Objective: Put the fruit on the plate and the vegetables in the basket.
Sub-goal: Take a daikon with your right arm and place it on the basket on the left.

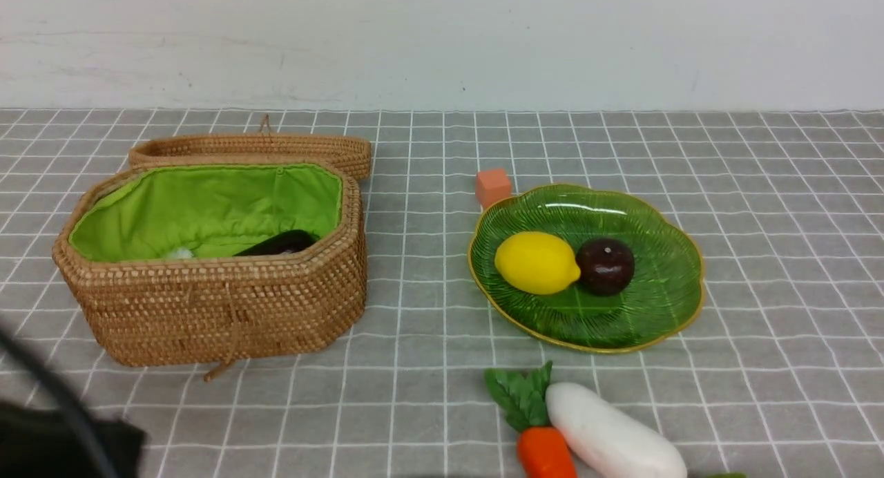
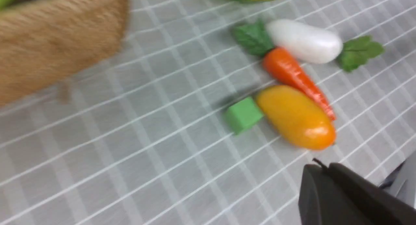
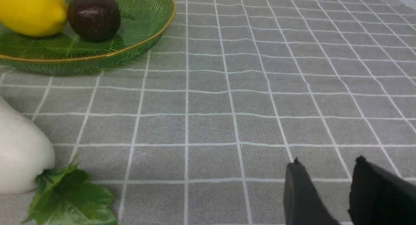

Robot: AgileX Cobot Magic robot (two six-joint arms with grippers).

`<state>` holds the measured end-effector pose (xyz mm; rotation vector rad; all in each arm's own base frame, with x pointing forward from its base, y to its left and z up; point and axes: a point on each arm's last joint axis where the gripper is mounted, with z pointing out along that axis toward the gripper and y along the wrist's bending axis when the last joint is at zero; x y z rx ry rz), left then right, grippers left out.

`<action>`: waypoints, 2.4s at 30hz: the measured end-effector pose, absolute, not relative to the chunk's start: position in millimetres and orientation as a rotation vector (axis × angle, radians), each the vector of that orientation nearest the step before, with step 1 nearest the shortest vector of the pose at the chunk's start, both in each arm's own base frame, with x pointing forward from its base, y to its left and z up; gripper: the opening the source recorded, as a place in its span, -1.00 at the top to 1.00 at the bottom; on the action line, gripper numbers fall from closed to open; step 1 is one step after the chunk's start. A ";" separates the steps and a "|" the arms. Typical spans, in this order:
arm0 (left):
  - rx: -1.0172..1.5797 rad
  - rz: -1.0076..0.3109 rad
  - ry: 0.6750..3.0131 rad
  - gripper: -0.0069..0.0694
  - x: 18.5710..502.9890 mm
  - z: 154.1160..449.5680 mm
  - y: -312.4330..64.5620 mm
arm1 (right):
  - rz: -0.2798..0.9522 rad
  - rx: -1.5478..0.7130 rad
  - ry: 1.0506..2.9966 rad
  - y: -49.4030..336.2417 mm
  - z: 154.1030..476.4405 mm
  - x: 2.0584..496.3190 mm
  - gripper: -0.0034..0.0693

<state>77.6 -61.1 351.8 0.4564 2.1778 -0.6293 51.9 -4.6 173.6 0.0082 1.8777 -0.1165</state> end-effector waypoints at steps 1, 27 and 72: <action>0.439 -0.657 2.139 0.83 74.7 347.0 -60.5 | -0.117 0.008 1.878 -4.6 173.6 51.9 0.25; 0.332 -0.662 1.823 0.80 55.3 357.3 -47.6 | -0.117 0.008 1.878 -4.6 173.6 51.9 0.25; -0.275 -0.197 1.869 0.85 52.5 169.8 1.7 | -0.122 0.005 1.879 -4.8 173.6 51.8 0.25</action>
